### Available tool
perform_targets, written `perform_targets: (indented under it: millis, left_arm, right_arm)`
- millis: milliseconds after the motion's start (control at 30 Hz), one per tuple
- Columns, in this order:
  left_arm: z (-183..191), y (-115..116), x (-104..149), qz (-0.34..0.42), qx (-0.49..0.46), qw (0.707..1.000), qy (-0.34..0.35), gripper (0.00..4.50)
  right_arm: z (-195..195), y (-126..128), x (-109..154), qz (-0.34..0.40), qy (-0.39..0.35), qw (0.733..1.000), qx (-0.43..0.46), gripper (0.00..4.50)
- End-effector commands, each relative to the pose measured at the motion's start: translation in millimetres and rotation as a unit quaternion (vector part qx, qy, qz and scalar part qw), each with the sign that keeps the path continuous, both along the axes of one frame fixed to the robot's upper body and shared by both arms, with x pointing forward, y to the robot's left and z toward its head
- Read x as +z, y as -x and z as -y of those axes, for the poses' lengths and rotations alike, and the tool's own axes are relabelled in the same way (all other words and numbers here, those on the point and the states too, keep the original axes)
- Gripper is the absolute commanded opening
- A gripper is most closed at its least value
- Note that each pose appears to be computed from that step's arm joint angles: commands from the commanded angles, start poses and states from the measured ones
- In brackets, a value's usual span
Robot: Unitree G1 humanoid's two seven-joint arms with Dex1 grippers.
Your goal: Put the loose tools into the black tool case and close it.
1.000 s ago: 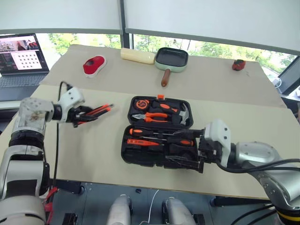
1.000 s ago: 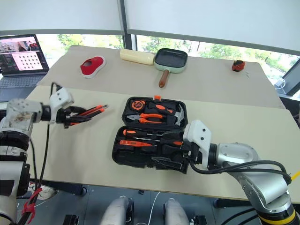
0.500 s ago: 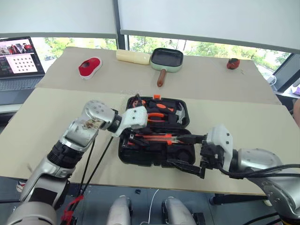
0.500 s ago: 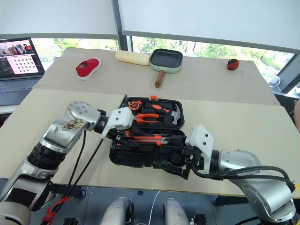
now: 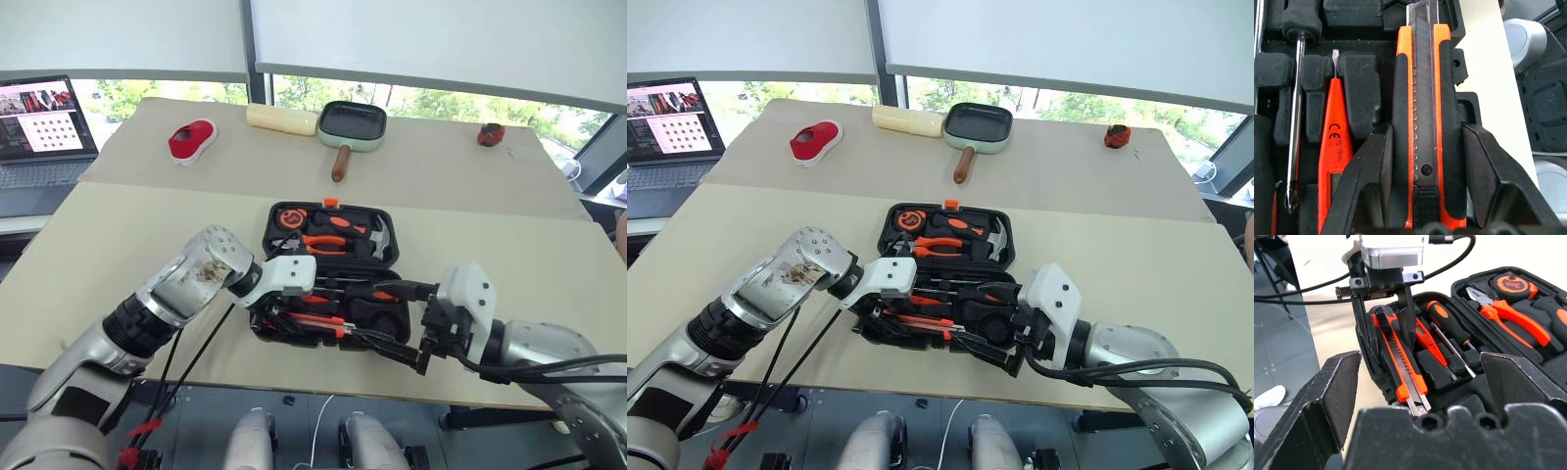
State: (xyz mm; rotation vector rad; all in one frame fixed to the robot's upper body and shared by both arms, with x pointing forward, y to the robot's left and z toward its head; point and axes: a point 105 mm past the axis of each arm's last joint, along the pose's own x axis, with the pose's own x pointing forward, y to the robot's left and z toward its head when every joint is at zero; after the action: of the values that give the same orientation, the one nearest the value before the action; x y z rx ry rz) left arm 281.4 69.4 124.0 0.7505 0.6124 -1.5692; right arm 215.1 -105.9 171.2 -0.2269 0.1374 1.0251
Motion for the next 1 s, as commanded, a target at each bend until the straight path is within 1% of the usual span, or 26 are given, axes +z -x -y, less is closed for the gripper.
perform_targets:
  millis: [33,133,267,433,500,533,667,700,767,833,900,933,1000]
  left_arm:
    - [0,-3,-7,0.0,0.006,1.0,-0.016,1.57]
    - [2,6,-6,-0.032,0.008,0.999,-0.006,1.57]
    - [1,2,-10,-0.019,0.018,1.0,-0.012,1.57]
    - [3,3,-11,-0.032,0.03,0.999,-0.002,1.57]
    - [5,2,-9,-0.035,0.035,0.999,0.007,2.58]
    - [6,2,-6,-0.039,0.037,0.998,0.015,2.79]
    - [10,2,14,-0.059,0.048,0.996,0.053,4.22]
    - [9,1,20,-0.061,0.052,0.995,0.061,4.45]
    - [5,-3,34,-0.058,0.057,0.993,0.083,4.45]
    - [0,-4,43,-0.059,0.056,0.992,0.096,4.45]
    - [-2,-6,45,-0.057,0.059,0.991,0.109,3.89]
    - [-3,-8,44,-0.049,0.058,0.991,0.109,3.75]
    - [-5,-9,39,-0.04,0.056,0.992,0.105,2.93]
  right_arm:
    - [3,5,8,0.017,0.005,1.0,-0.003,4.5]
    - [7,8,6,0.012,0.015,1.0,-0.005,4.5]
    - [13,14,4,0.004,0.03,1.0,0.002,4.5]
    - [14,13,5,0.007,0.034,0.999,0.005,4.5]
    - [12,13,6,0.009,0.032,0.999,0.008,4.5]
    - [11,13,6,0.009,0.031,0.999,0.01,4.5]
    - [10,15,3,0.003,0.031,0.999,0.015,4.5]
    - [10,15,2,0.002,0.032,0.999,0.017,4.5]
    - [10,15,1,0.001,0.033,0.999,0.019,4.5]
    - [11,15,1,0.002,0.033,0.999,0.019,4.5]
    - [11,14,0,0.002,0.034,0.999,0.021,4.5]
    - [11,14,0,0.002,0.035,0.999,0.022,4.5]
    - [12,14,-1,0.001,0.036,0.999,0.023,4.5]
